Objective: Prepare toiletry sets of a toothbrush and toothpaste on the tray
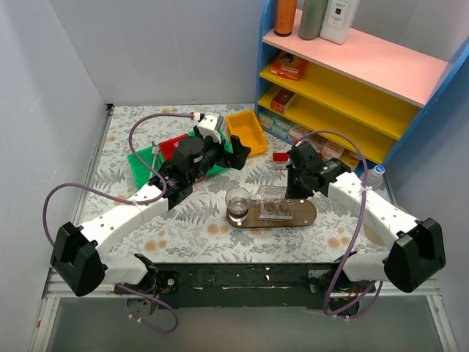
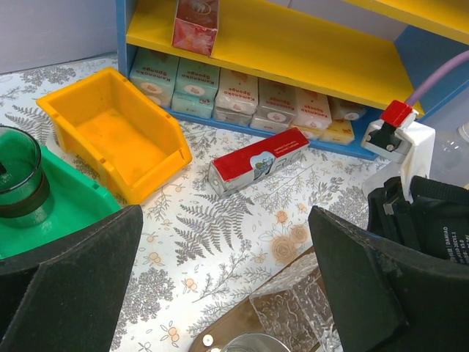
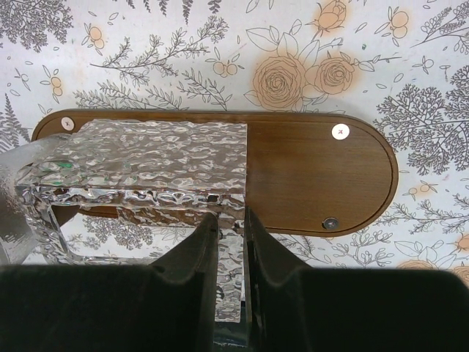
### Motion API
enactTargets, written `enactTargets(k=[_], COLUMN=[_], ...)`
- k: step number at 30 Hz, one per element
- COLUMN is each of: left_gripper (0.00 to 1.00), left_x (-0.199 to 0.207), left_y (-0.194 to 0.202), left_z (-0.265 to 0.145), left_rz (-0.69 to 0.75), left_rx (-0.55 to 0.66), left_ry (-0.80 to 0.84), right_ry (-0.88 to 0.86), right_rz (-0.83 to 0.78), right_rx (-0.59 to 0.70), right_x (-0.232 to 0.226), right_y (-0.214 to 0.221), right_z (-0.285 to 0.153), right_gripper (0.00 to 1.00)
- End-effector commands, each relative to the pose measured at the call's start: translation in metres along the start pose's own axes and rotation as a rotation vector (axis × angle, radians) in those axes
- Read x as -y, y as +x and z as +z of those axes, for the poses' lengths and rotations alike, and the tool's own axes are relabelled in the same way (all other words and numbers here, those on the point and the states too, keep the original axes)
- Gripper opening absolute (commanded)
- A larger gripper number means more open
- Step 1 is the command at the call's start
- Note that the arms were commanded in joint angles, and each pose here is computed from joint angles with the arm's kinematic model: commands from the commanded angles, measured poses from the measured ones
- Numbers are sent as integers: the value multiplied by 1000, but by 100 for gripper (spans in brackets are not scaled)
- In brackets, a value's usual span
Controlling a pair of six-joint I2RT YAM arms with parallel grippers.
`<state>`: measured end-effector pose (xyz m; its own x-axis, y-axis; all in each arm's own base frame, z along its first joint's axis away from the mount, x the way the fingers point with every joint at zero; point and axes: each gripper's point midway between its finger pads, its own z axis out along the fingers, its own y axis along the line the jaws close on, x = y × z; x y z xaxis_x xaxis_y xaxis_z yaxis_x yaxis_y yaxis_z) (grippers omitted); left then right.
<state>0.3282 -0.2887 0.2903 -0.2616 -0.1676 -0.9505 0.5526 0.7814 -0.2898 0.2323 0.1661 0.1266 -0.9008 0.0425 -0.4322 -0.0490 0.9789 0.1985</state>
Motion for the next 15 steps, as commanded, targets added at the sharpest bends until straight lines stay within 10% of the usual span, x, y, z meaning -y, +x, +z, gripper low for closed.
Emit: enactTargets(k=[1,15], left_gripper=[98,98], left_x=[-2,-2], left_y=[-7,-7], left_z=[-4,-4], left_rz=[-4,-10], left_rx=[27,26], left_ry=[-10,-14], right_ry=[5,57], right_rz=[5,-4], right_rx=[37,-12], right_x=[-8,-6], right_y=[-13,-3], right_z=[-7,4], right_gripper=[1,1])
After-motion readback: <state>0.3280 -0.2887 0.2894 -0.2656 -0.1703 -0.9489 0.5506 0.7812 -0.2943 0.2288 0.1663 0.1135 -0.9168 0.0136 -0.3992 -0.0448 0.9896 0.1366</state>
